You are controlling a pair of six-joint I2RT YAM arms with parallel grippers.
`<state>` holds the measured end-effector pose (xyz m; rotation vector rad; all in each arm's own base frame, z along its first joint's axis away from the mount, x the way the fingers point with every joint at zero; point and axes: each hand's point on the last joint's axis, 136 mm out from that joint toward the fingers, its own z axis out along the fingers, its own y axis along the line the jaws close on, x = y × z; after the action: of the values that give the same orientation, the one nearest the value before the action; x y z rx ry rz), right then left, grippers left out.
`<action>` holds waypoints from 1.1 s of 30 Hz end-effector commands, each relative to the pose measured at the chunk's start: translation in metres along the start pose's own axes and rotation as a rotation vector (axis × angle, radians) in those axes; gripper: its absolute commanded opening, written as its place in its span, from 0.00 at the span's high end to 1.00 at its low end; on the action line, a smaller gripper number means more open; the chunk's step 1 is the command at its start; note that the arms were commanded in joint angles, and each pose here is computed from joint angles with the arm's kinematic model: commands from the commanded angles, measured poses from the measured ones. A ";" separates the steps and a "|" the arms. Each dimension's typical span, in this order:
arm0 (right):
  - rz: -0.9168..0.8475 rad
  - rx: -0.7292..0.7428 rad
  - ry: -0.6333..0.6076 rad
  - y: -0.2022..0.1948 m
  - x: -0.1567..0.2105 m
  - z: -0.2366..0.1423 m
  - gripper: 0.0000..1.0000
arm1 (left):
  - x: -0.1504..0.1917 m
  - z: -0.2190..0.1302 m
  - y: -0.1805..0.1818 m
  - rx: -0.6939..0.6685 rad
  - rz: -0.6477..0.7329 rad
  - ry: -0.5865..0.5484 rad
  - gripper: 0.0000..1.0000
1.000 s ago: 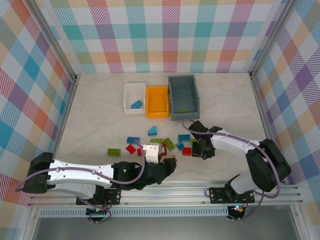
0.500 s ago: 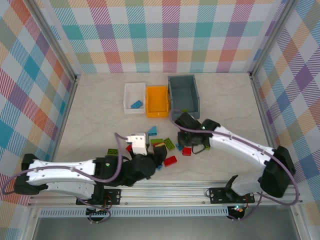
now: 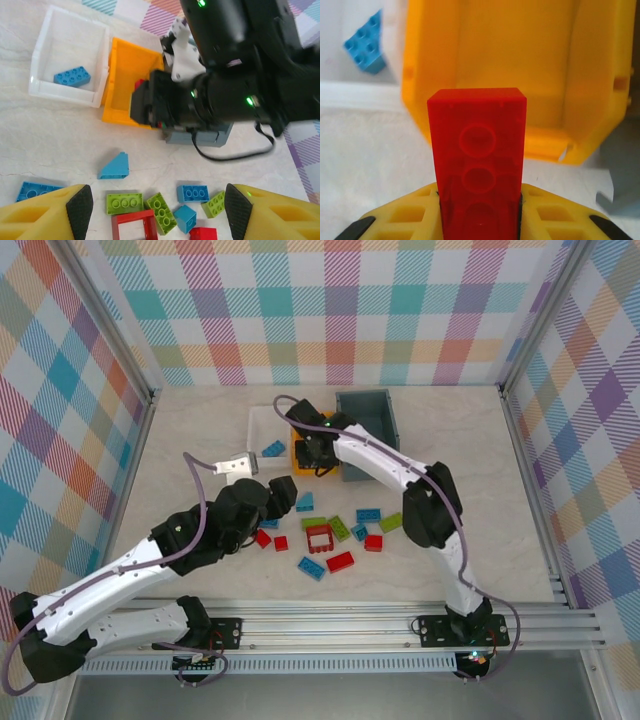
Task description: Sort the legos into containers by color
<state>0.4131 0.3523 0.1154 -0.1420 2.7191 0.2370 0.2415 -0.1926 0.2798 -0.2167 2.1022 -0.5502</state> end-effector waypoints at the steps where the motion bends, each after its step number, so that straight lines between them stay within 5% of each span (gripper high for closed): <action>1: 0.011 0.028 0.062 -0.007 -0.001 0.007 0.72 | -0.004 0.002 -0.011 0.052 0.007 0.027 0.28; 13: 0.019 0.012 0.040 -0.005 -0.018 0.016 0.49 | 0.003 0.007 0.004 -0.005 0.014 0.046 0.28; 24: -0.057 -0.060 -0.172 0.020 -0.043 -0.086 0.53 | 0.007 0.002 0.033 -0.121 -0.011 0.103 0.30; 29: -0.149 -0.174 -0.328 0.031 -0.016 -0.141 0.52 | 0.030 0.018 0.062 -0.223 -0.104 0.237 0.32; 33: -0.343 -0.396 -0.419 0.053 0.047 -0.168 0.48 | 0.058 0.041 0.093 -0.329 -0.291 0.330 0.33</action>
<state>0.3214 0.3462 0.2479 -0.4154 2.3469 0.4774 0.2570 -0.1498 0.2117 -0.4874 2.3772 -0.4177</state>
